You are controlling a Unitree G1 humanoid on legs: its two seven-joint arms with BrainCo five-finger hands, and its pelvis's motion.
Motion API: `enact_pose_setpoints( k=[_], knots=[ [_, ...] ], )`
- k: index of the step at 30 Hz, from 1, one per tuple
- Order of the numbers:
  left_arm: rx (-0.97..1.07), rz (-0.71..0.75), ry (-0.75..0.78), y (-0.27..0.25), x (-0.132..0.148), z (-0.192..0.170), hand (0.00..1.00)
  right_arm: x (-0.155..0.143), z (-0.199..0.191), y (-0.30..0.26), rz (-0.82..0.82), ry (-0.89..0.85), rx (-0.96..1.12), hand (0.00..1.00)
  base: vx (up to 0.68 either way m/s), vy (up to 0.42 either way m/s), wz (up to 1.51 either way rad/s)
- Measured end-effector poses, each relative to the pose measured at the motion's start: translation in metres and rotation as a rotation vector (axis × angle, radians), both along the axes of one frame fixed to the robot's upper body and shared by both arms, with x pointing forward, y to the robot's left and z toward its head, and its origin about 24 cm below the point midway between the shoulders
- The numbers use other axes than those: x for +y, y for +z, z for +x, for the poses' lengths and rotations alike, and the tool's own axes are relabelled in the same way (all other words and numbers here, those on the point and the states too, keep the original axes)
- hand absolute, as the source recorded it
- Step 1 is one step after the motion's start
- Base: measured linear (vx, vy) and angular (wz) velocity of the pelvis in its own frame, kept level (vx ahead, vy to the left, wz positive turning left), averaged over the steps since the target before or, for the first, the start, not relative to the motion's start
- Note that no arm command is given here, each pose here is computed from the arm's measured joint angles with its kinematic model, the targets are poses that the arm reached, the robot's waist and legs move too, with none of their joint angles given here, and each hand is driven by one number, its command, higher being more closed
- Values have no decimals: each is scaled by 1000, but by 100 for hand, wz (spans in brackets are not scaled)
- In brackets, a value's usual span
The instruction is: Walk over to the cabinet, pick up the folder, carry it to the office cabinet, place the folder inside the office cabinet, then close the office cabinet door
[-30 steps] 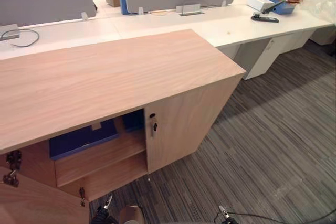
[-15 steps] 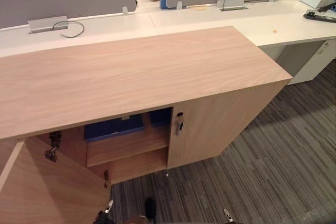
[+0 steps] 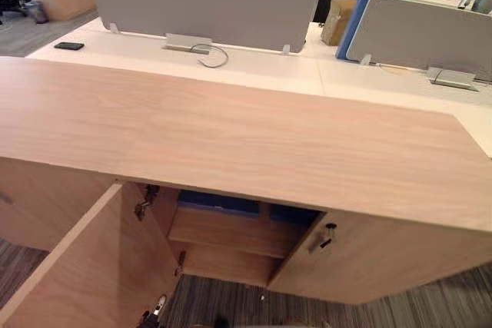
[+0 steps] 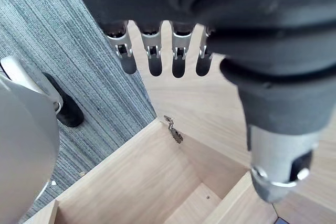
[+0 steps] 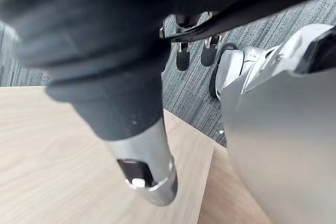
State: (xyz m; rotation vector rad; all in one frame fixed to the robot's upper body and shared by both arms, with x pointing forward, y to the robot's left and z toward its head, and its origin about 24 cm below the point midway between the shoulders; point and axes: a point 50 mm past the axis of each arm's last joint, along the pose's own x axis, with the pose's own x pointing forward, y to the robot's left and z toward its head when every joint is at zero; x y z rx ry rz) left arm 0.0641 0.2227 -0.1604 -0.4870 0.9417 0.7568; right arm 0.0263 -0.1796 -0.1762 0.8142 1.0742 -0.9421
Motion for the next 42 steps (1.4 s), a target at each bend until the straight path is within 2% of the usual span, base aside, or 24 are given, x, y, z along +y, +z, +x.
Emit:
enact_pose_setpoints(
  k=[6,21,26,28,30,34,42],
  knots=[
    [12,-6,37,-1,-3,-5,0,-5,-5,0,-13,-3,12,0,128,-212,18],
    [26,6,-70,-1,-13,0,0,-13,-8,2,-41,-45,6,0,25,-25,33],
    [-20,7,-97,2,-19,17,0,-20,11,5,-75,16,-39,0,-58,-57,57],
    [-66,30,-117,7,-18,38,0,-18,23,6,-73,11,-70,0,-24,-58,45],
    [-66,-22,-155,5,-39,44,0,-39,33,11,-123,-51,-103,0,-78,46,48],
    [-74,-4,-189,6,-39,45,0,-28,19,6,-75,-155,-68,0,-44,99,72],
    [-18,40,-247,4,-21,38,0,-11,14,1,-18,-151,-28,0,51,16,36]
  ],
)
